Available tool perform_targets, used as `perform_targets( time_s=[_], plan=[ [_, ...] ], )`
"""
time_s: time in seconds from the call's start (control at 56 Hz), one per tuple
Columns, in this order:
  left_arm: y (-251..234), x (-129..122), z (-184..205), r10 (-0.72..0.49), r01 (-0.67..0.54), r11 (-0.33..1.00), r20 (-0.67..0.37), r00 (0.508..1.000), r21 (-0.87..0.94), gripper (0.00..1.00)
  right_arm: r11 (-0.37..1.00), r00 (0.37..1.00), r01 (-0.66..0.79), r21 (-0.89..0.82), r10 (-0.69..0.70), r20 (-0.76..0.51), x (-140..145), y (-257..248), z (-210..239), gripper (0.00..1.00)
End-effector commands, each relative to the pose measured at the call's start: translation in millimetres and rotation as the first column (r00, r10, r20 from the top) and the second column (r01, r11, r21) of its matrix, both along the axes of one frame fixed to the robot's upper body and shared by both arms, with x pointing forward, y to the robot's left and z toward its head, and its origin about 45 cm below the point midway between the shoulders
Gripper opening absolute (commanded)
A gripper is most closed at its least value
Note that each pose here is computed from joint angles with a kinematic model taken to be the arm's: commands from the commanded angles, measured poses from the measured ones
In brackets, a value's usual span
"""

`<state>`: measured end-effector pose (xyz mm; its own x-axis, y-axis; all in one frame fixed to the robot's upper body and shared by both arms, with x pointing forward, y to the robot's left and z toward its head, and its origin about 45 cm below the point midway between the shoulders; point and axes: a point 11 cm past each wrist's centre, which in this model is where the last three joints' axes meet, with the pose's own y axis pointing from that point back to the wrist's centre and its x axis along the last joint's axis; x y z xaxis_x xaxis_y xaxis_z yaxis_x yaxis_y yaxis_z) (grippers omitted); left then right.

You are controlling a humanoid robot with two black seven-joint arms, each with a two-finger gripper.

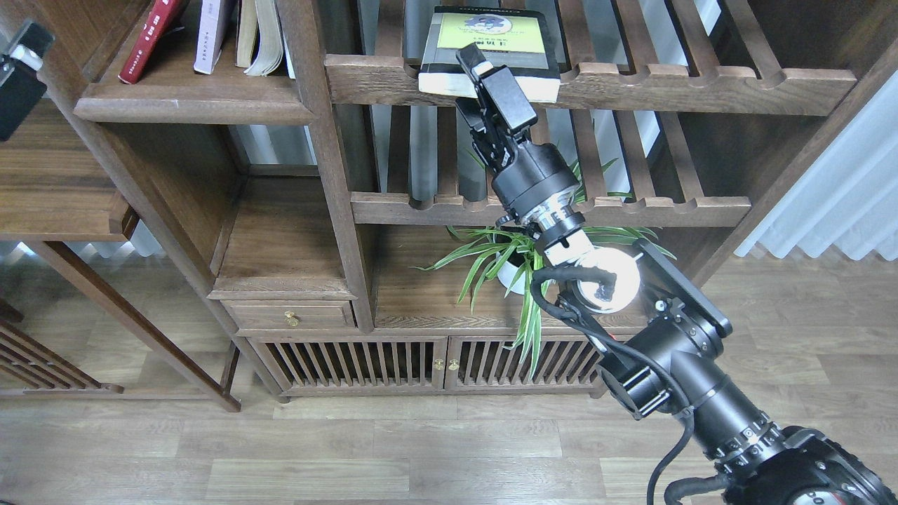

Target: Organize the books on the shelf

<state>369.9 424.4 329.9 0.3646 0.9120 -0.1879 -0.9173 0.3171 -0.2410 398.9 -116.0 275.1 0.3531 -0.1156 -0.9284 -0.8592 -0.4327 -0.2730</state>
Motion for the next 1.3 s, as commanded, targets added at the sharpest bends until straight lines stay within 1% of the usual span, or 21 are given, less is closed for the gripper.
perform_targets(
  time_s=[0.0, 0.036, 0.071, 0.107, 0.125, 0.143, 0.232, 0.268, 0.286, 0.304, 0.339, 0.5, 0.571, 0.643, 0.768, 0.857, 0.875, 0.964, 1.125, 1.196, 1.286],
  plan=[
    [2, -4, -10, 0.006, -0.006, 1.0, -0.024, 1.0, -0.004, 1.0, 1.0, 1.0, 0.028, 0.013, -0.028, 0.001, 1, -4, 0, 0.72],
    [2, -5, -12, 0.007, -0.007, 1.0, -0.027, 1.0, -0.004, 1.0, 0.999, 0.999, 0.043, 0.02, -0.043, -0.002, 1, -6, -1, 0.63],
    [2, -5, -12, 0.008, -0.008, 1.0, -0.028, 1.0, -0.005, 1.0, 0.999, 0.999, 0.048, 0.024, -0.048, -0.001, 1, -7, 0, 0.6],
    [2, -5, -12, 0.008, -0.008, 1.0, -0.027, 1.0, -0.007, 1.0, 0.998, 0.998, 0.058, 0.031, -0.058, -0.002, 2, -8, 0, 0.53],
    [2, -5, -12, 0.008, -0.008, 1.0, -0.027, 1.0, -0.007, 1.0, 0.998, 0.998, 0.058, 0.033, -0.058, -0.003, 2, -8, 0, 0.51],
    [2, -4, -11, 0.008, -0.009, 1.0, -0.024, 1.0, -0.01, 1.0, 0.997, 0.998, 0.061, 0.04, -0.061, -0.007, 2, -8, -1, 0.45],
    [3, -5, -12, 0.011, -0.011, 1.0, -0.026, 1.0, -0.017, 1.0, 0.995, 0.998, 0.063, 0.071, -0.061, -0.021, 0, -10, -3, 0.26],
    [5, -5, -12, 0.014, -0.014, 1.0, -0.027, 1.0, -0.017, 1.0, 0.995, 0.998, 0.063, 0.075, -0.061, -0.023, -1, -10, -5, 0.2],
    [5, -5, -12, 0.016, -0.016, 1.0, -0.029, 0.999, -0.017, 1.0, 0.995, 0.998, 0.062, 0.083, -0.06, -0.018, -2, -11, -5, 0.14],
    [5, -5, -12, 0.016, -0.016, 1.0, -0.029, 0.999, -0.017, 1.0, 0.994, 0.998, 0.06, 0.086, -0.059, -0.015, -2, -11, -5, 0.12],
    [6, -5, -13, 0.017, -0.018, 1.0, -0.03, 0.999, -0.017, 1.0, 0.993, 0.999, 0.054, 0.103, -0.055, 0.003, -6, -12, -6, 0.03],
    [8, -6, -15, 0.022, -0.023, 1.0, -0.036, 0.999, -0.019, 1.0, 0.991, 0.999, 0.02, 0.133, -0.025, 0.04, -14, -8, -8, 0.02],
    [8, -8, -20, 0.026, -0.027, 0.999, -0.036, 0.999, -0.035, 1.0, 0.986, 0.998, -0.002, 0.165, -0.009, 0.066, -24, -8, -7, 0.02],
    [6, -10, -28, 0.026, -0.032, 0.993, -0.05, 0.998, -0.117, 1.0, 0.977, 0.994, -0.034, 0.212, 0.011, 0.108, -37, -8, -7, 0.02],
    [3, -15, -40, 0.023, -0.041, 0.957, -0.064, 0.998, -0.286, 1.0, 0.952, 0.985, -0.118, 0.282, 0.075, 0.157, -71, 2, -12, 0.02],
    [0, -22, -59, 0.025, -0.058, 0.927, -0.095, 0.995, -0.37, 1.0, 0.944, 0.984, -0.155, 0.291, 0.123, 0.125, -91, 15, -24, 0.02],
    [-9, -27, -78, 0.014, -0.068, 0.904, -0.131, 0.991, -0.421, 1.0, 0.94, 0.983, -0.18, 0.291, 0.162, 0.084, -106, 25, -38, 0.02],
    [-21, -34, -100, 0.006, -0.083, 0.876, -0.162, 0.987, -0.475, 1.0, 0.938, 0.978, -0.209, 0.276, 0.208, 0.031, -126, 32, -58, 0.02],
    [-50, -65, -158, -0.014, -0.158, 0.778, -0.268, 0.963, -0.607, 1.0, 0.919, 0.938, -0.325, 0.221, 0.344, -0.052, -170, 44, -91, 0.03],
    [-62, -72, -172, -0.028, -0.18, 0.73, -0.291, 0.956, -0.66, 1.0, 0.916, 0.926, -0.347, 0.203, 0.369, -0.082, -180, 43, -101, 0.03],
    [-77, -85, -183, -0.074, -0.195, 0.655, -0.318, 0.945, -0.73, 0.98, 0.922, 0.924, -0.349, 0.166, 0.369, -0.106, -181, 33, -111, 0.03]
  ],
)
